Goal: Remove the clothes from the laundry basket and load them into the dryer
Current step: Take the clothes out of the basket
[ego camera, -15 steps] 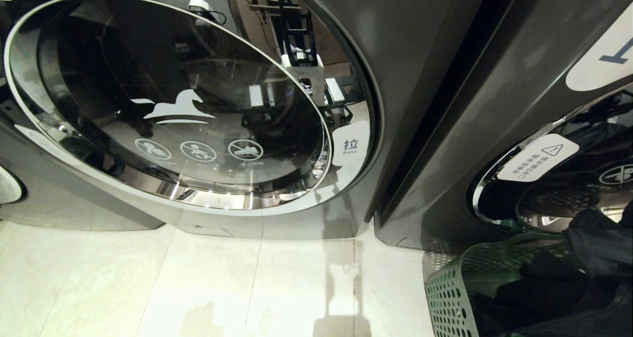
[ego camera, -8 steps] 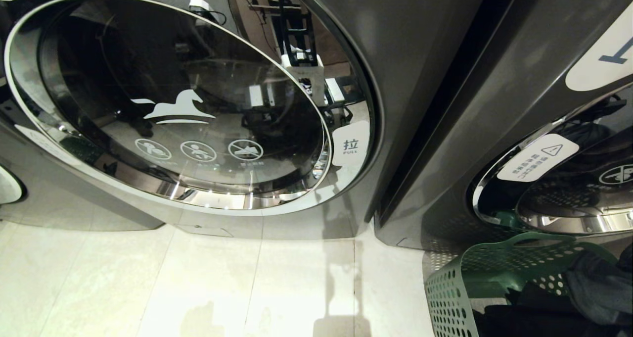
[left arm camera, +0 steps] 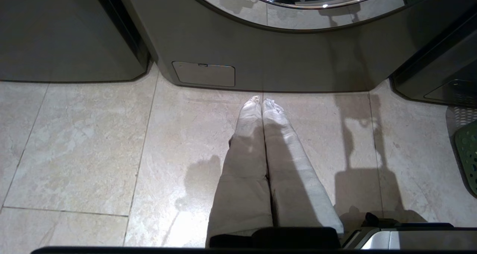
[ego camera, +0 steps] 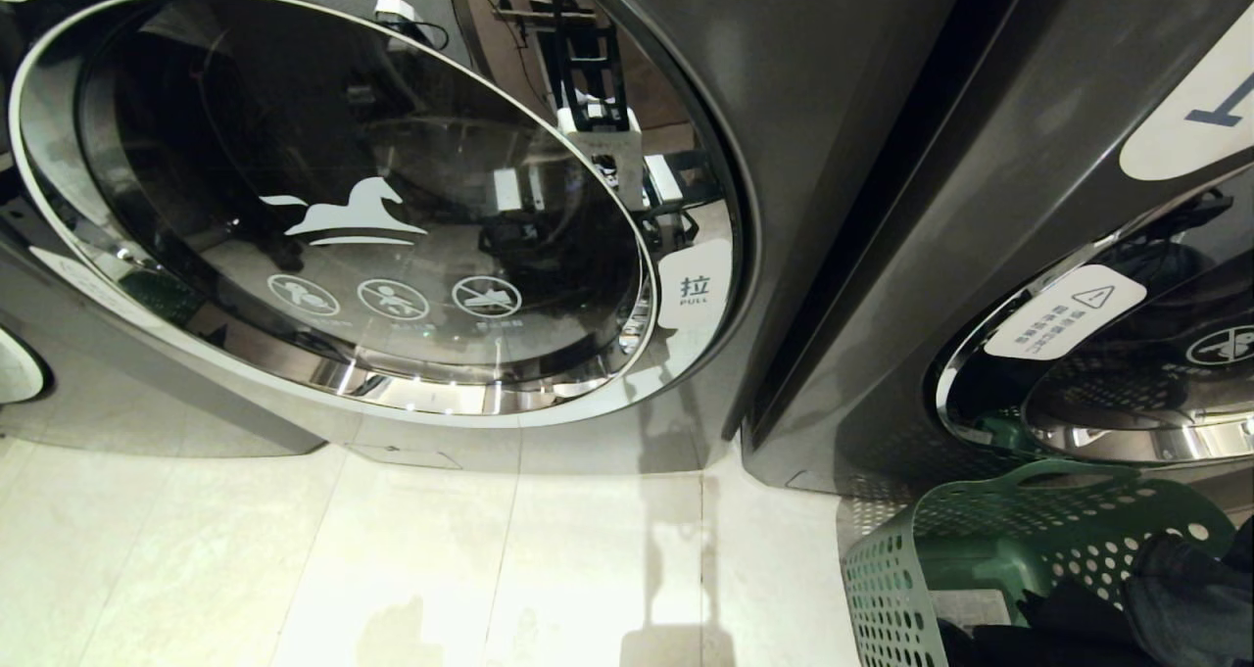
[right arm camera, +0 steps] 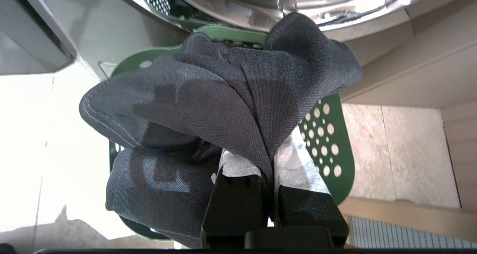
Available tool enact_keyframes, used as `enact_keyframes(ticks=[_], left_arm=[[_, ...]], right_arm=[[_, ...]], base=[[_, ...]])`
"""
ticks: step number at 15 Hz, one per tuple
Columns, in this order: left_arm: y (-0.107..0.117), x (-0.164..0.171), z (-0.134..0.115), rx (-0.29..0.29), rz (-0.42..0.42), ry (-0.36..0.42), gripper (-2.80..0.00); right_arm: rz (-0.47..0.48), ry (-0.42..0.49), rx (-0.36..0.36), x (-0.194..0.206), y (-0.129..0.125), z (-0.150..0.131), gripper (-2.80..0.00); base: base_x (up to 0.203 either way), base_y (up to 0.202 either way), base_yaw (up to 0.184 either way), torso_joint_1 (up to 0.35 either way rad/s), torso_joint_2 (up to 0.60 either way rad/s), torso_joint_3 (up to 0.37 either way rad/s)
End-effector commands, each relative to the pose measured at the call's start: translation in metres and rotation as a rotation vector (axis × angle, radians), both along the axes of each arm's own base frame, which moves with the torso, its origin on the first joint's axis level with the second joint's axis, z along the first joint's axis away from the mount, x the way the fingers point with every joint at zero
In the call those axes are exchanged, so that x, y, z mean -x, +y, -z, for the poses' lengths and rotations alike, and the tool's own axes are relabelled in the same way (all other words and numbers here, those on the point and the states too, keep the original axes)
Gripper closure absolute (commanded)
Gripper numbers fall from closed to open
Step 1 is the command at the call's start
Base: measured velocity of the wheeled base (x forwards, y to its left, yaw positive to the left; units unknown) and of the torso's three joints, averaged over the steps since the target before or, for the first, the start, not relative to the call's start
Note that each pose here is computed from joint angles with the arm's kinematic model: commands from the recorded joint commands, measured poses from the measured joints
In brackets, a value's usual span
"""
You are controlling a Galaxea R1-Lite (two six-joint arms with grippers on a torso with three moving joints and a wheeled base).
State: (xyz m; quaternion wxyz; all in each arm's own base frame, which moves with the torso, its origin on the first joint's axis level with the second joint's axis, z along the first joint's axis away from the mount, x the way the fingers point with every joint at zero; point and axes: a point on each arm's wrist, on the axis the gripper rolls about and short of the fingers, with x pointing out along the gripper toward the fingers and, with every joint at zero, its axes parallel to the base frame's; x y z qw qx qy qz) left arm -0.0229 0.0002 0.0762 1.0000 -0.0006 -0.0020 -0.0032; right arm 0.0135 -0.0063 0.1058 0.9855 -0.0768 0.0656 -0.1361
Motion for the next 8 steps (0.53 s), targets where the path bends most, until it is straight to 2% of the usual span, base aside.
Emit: enact_keyframes(ticks=[1,7,8], left_arm=[[0.000,0.000,0.000,0.000,0.000,-0.002,0.00],[0.000,0.000,0.000,0.000,0.000,-0.002,0.00],[0.000,0.000,0.000,0.000,0.000,-0.002,0.00]], right_arm=[[0.013,0.006,0.001,0.000,0.000,0.001,0.00],[-0.014,-0.026,-0.002,0.014,0.001,0.009,0.00],[-0.054,-0.031,-0.003,0.017,0.001,0.011,0.00]], base=[[0.000,0.000,0.000,0.000,0.00,0.000],[0.000,0.000,0.000,0.000,0.00,0.000],[0.000,0.000,0.000,0.000,0.00,0.000]])
